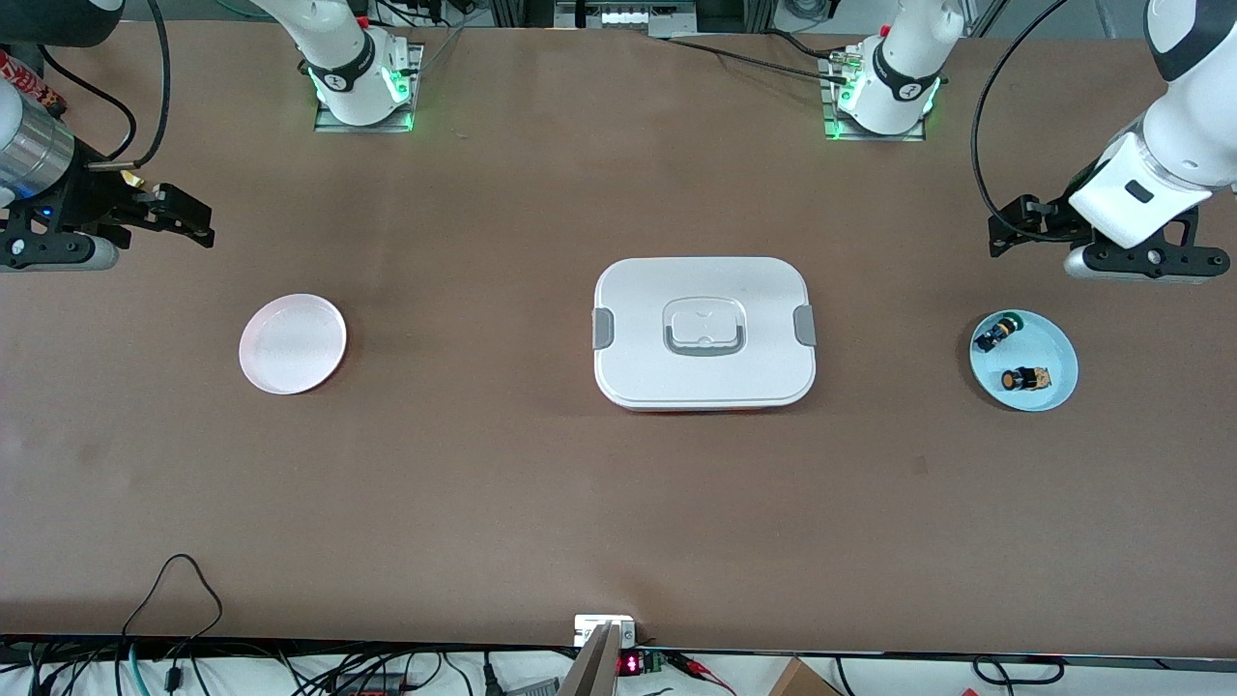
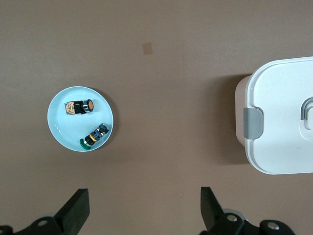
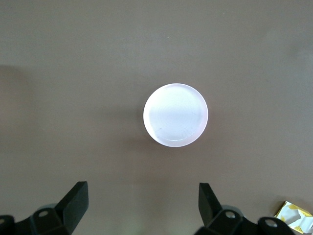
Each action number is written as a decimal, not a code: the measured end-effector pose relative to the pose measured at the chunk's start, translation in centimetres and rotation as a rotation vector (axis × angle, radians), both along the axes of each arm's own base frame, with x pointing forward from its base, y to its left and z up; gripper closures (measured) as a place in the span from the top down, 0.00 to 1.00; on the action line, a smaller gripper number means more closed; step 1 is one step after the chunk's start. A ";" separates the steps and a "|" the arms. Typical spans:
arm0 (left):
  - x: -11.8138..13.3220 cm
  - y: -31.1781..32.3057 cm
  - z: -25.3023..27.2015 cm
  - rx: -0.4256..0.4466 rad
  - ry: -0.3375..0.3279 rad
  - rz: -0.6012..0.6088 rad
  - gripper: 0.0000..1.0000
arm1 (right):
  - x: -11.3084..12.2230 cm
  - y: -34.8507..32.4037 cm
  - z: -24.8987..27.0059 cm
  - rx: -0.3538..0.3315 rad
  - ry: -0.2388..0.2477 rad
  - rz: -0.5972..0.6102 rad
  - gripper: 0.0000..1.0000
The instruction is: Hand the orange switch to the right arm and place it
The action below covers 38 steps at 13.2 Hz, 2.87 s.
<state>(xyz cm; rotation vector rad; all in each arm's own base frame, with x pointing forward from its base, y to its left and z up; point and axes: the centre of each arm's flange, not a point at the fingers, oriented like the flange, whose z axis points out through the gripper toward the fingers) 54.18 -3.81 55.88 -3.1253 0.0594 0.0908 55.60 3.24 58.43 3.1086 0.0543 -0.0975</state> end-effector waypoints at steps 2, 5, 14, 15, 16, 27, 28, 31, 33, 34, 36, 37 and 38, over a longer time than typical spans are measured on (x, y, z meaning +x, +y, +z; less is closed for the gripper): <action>0.0 0.0 0.0 0.000 0.000 0.000 1.00 | -0.1 0.0 0.1 0.000 0.000 0.000 1.00; 0.0 0.0 0.0 0.000 0.000 0.000 1.00 | -0.2 0.0 0.4 0.001 -0.005 0.000 1.00; 0.0 0.1 0.0 0.007 0.000 -0.001 1.00 | -0.1 0.1 0.2 0.002 -0.001 0.001 1.00; 0.0 0.1 0.0 0.007 0.000 -0.001 1.00 | 0.0 0.1 0.0 0.001 0.003 0.001 1.00; 0.0 0.1 0.0 0.007 0.000 -0.001 1.00 | 0.1 0.1 -0.3 0.001 0.009 0.001 1.00; -0.2 0.4 -0.2 0.009 0.021 0.020 1.00 | 1.1 1.0 -2.7 -0.005 0.046 0.015 1.00; -0.2 0.8 -0.5 0.010 0.036 0.028 1.00 | 1.1 1.1 -2.7 -0.005 0.046 0.016 1.00; 0.8 1.8 -2.6 0.014 0.081 0.060 1.00 | 1.0 1.8 -2.6 -0.006 0.045 0.027 1.00; 2.5 2.5 -3.9 0.019 0.095 0.106 1.00 | 1.0 2.3 -2.6 -0.006 0.043 0.035 1.00; 3.3 2.8 -4.2 0.019 0.097 0.116 1.00 | 1.0 2.4 -2.5 -0.006 0.043 0.037 1.00; 3.8 3.0 -5.0 0.023 0.139 0.123 1.00 | 1.0 2.4 -2.5 -0.006 0.042 0.038 1.00; 3.5 3.3 -5.7 0.027 0.191 0.131 1.00 | 1.0 2.4 -2.5 -0.006 0.042 0.038 1.00; 3.1 3.9 -6.4 0.031 0.244 0.141 1.00 | 1.0 2.4 -2.5 -0.006 0.042 0.038 1.00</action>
